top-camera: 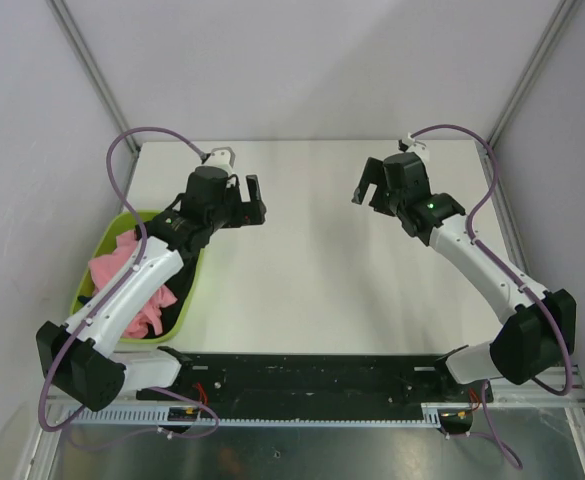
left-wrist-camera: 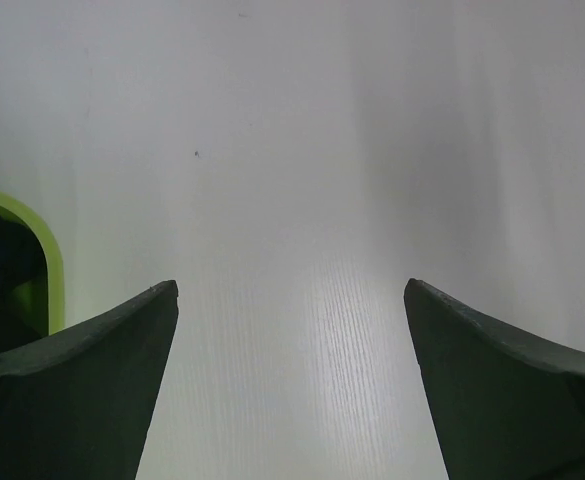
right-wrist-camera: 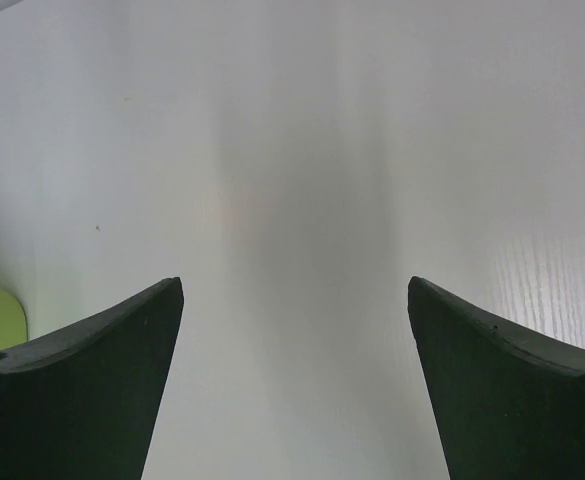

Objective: Fold and stack the t-shirts
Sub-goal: Grab crumpled tshirt from bin with the left arm

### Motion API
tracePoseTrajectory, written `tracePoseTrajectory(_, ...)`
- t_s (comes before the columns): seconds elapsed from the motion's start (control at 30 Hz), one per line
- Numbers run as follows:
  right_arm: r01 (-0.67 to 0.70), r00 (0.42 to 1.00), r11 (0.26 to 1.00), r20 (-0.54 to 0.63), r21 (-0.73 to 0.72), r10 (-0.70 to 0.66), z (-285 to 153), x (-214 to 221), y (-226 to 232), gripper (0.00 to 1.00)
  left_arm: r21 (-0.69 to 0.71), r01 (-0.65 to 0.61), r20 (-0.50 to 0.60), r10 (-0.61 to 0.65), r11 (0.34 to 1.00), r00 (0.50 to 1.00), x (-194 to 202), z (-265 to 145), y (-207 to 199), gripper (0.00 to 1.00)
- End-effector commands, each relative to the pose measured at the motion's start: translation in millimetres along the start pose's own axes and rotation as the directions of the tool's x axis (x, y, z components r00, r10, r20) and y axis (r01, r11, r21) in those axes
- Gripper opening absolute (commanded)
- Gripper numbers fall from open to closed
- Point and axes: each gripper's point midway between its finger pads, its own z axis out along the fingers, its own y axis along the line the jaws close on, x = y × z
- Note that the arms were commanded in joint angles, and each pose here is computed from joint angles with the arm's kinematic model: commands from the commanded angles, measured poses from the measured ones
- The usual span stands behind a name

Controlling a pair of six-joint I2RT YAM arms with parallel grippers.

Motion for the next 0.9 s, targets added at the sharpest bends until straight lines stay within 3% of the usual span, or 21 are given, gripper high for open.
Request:
tracePoseTrajectory(0.0,-0.001,1.0,1.0,0.022,-0.021,0.001,-2,-11,10,0.99,-0.029,-0.021,0.033,0.022,0.999,0.999,-8,-3,7,0.99)
tracePoseTrajectory(0.23,0.017,1.0,1.0,0.011,-0.017,-0.017,0,-6,10,0.99,-0.12,0.026,0.098,-0.014,0.992,0.995,-26,-9,24,1.0)
tracePoseTrajectory(0.43,0.028,1.0,0.999,-0.012,-0.018,-0.028,4,0,10,0.99,-0.279,0.147,0.157,-0.106,0.949,0.982,-40,-9,68,0.99)
tracePoseTrajectory(0.87,0.042,0.995,0.998,-0.09,-0.051,-0.046,19,26,22,0.99,-0.671,0.298,0.215,-0.207,0.678,0.954,-20,4,198,0.89)
